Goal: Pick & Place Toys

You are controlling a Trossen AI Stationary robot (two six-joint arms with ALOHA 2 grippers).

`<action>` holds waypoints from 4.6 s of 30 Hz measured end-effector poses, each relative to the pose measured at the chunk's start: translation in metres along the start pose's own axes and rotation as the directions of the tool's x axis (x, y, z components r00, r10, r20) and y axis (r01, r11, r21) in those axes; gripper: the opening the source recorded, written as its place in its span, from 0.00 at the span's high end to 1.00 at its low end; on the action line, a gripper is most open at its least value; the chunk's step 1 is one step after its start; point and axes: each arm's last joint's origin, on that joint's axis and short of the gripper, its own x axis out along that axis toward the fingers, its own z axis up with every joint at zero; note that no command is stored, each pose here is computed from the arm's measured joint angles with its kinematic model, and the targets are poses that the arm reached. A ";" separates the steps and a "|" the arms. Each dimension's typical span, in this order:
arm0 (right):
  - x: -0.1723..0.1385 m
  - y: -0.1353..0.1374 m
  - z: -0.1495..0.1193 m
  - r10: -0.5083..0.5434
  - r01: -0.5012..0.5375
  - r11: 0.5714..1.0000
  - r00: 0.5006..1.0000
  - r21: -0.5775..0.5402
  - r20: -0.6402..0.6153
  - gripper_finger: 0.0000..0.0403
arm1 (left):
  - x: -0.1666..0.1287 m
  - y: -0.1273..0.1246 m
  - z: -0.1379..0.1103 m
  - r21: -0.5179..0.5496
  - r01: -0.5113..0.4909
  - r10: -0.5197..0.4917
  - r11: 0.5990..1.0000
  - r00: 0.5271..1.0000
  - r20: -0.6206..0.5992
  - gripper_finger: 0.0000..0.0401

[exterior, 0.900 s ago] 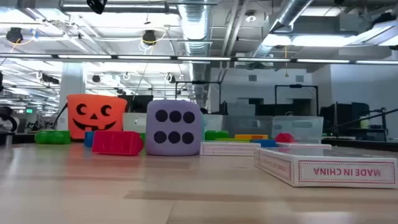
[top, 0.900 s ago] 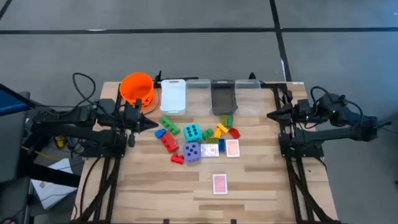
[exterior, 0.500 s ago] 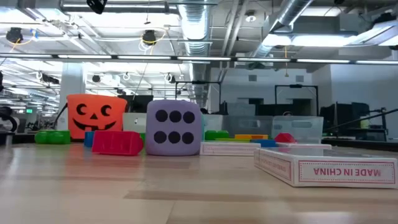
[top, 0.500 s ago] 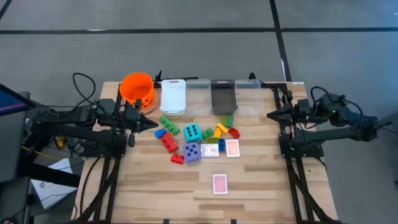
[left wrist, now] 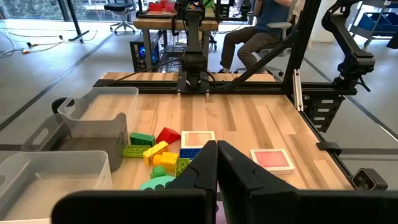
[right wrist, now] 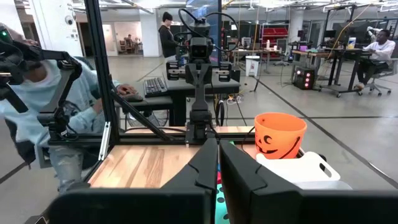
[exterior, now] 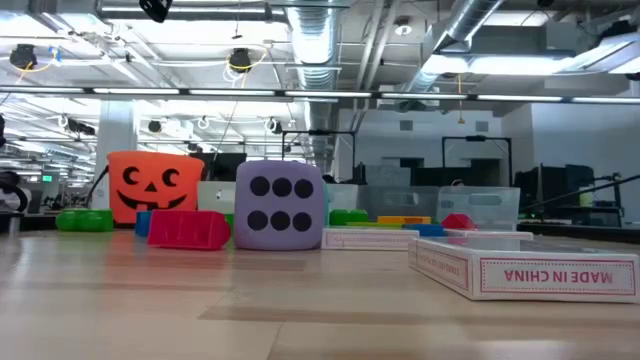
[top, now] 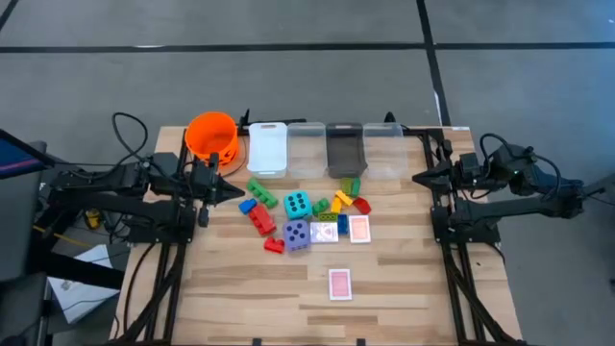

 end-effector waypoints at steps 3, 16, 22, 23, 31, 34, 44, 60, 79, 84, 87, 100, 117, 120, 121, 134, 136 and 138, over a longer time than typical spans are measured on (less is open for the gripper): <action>0.000 0.000 0.000 0.000 0.000 1.000 1.000 0.000 0.000 0.97 | 0.000 0.000 0.000 0.000 0.000 0.000 1.000 1.000 0.000 1.00; 0.000 0.000 0.000 0.000 0.000 1.000 1.000 0.000 0.000 0.97 | 0.000 0.000 0.000 0.000 0.000 0.000 1.000 1.000 0.000 1.00; 0.000 0.000 0.000 0.000 0.000 1.000 1.000 0.000 0.000 0.97 | 0.000 0.000 0.000 0.000 0.000 0.000 1.000 1.000 0.000 1.00; 0.000 0.000 0.000 0.000 0.000 1.000 1.000 0.000 0.000 0.97 | 0.000 0.000 0.000 0.000 0.000 0.000 1.000 1.000 0.000 1.00; 0.000 0.000 0.000 0.000 0.000 1.000 1.000 0.000 0.000 0.97 | 0.000 0.000 0.000 0.000 0.000 0.000 1.000 1.000 0.000 1.00; 0.000 0.000 0.000 0.000 0.000 1.000 1.000 0.000 0.000 0.97 | 0.000 0.000 0.000 0.000 0.000 0.000 1.000 1.000 0.000 1.00; 0.000 0.000 0.000 0.000 0.000 1.000 1.000 0.000 0.000 0.97 | 0.000 0.000 0.000 0.000 0.000 0.000 1.000 1.000 0.000 1.00; 0.000 0.000 0.000 0.000 0.000 1.000 1.000 0.000 0.000 0.97 | -0.001 0.000 0.023 -0.001 0.002 -0.002 1.000 0.971 0.240 1.00; 0.005 0.000 0.011 -0.003 -0.014 0.988 0.994 0.155 0.108 0.97 | 0.001 -0.001 0.037 -0.065 0.060 -0.032 0.996 0.927 0.373 1.00; 0.011 0.000 0.014 -0.009 -0.011 0.988 0.992 0.155 0.127 0.97 | 0.010 -0.001 0.034 -0.067 0.057 -0.032 0.996 0.942 0.333 1.00; 0.019 0.000 0.015 -0.010 -0.002 0.996 0.992 0.094 0.129 0.97 | 0.019 -0.001 0.033 -0.068 0.056 -0.031 0.996 0.949 0.314 1.00; 0.056 -0.007 -0.001 -0.250 0.250 0.968 0.968 -0.002 -0.023 0.97 | 0.072 -0.001 0.016 -0.076 0.042 -0.029 0.996 0.986 0.166 1.00; 0.139 -0.026 -0.062 -0.269 0.232 0.963 0.876 -0.139 -0.400 0.88 | 0.041 0.006 0.035 -0.043 -0.189 0.193 0.981 0.922 0.335 1.00; 0.146 -0.031 -0.071 -0.205 0.185 0.979 0.881 -0.088 -0.427 0.82 | 0.030 0.005 0.039 -0.047 -0.188 0.192 0.981 0.908 0.374 1.00; 0.148 -0.032 -0.075 -0.177 0.163 0.984 0.890 -0.070 -0.421 0.80 | 0.027 0.005 0.040 -0.049 -0.187 0.192 0.981 0.905 0.381 1.00; 0.137 -0.030 -0.165 -0.117 0.123 0.987 0.991 0.103 -0.061 0.56 | 0.021 0.005 0.042 -0.050 -0.188 0.192 0.981 0.896 0.400 1.00; 0.132 -0.029 -0.176 -0.115 0.116 0.986 0.993 0.118 -0.023 0.54 | 0.022 0.005 0.041 -0.049 -0.187 0.192 0.981 0.901 0.390 1.00; 0.130 -0.028 -0.186 -0.108 0.111 0.986 0.994 0.124 -0.028 0.53 | 0.025 0.005 0.041 -0.051 -0.186 0.191 0.981 0.900 0.391 1.00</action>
